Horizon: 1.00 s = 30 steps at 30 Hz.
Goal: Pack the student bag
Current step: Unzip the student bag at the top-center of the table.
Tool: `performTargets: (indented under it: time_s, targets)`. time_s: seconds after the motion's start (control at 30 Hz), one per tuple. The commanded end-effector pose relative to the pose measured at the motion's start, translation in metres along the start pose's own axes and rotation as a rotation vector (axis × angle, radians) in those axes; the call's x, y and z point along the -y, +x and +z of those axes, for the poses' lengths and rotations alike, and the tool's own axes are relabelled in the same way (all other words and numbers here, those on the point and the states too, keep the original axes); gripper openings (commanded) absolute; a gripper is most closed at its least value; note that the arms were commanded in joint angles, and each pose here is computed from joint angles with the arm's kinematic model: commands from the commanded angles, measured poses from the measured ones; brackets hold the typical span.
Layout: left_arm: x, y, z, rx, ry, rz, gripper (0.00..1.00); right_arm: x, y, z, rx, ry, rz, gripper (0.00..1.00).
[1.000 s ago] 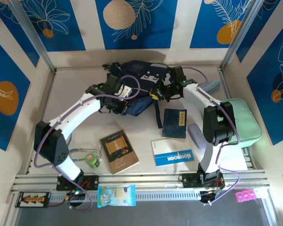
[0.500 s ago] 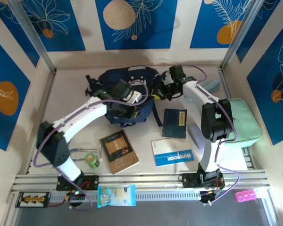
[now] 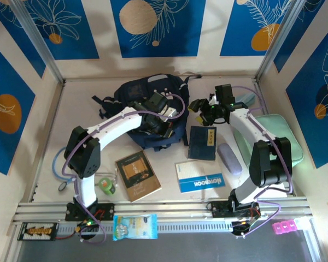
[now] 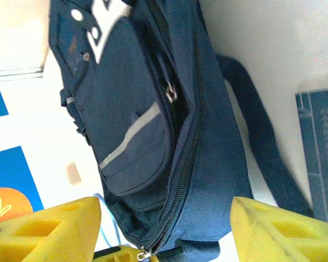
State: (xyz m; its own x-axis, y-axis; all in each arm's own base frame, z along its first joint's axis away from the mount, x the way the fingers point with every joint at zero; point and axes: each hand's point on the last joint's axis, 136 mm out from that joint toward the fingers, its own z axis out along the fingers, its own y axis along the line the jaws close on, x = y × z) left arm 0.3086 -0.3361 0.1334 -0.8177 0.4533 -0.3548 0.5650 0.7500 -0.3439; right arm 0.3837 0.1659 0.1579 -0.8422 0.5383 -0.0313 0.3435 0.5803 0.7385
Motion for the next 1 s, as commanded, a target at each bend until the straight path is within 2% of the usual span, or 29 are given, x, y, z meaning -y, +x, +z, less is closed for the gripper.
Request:
performTargets:
  time_s: [0.0, 0.2, 0.33, 0.4, 0.57, 0.63, 0.77, 0.97]
  targets:
    - [0.015, -0.016, -0.006, 0.055, 0.059, 0.013, 0.0, 0.003, 0.018, 0.015, -0.055, 0.012, 0.092, 0.65]
    - [0.014, -0.011, -0.002, 0.047, 0.065, 0.003, 0.0, -0.007, 0.029, 0.044, -0.099, 0.029, 0.101, 0.64]
    - [0.013, -0.01, 0.001, 0.042, 0.065, -0.007, 0.0, -0.002, 0.04, 0.065, -0.098, 0.085, 0.119, 0.59]
    - [0.012, -0.011, 0.001, 0.045, 0.059, -0.007, 0.0, 0.006, 0.042, 0.071, -0.084, 0.114, 0.143, 0.52]
    - [0.008, -0.005, -0.004, 0.035, 0.038, 0.004, 0.0, 0.021, 0.036, 0.072, -0.038, 0.16, 0.139, 0.24]
    - [0.006, 0.001, -0.006, 0.014, 0.035, 0.009, 0.0, 0.024, 0.032, 0.068, -0.017, 0.174, 0.131, 0.18]
    - [-0.011, 0.018, -0.014, -0.034, -0.004, -0.002, 0.0, 0.029, 0.018, 0.055, 0.063, 0.213, 0.09, 0.11]
    - [-0.039, 0.045, -0.034, -0.056, -0.066, -0.027, 0.0, 0.03, -0.002, 0.04, 0.132, 0.22, 0.055, 0.1]
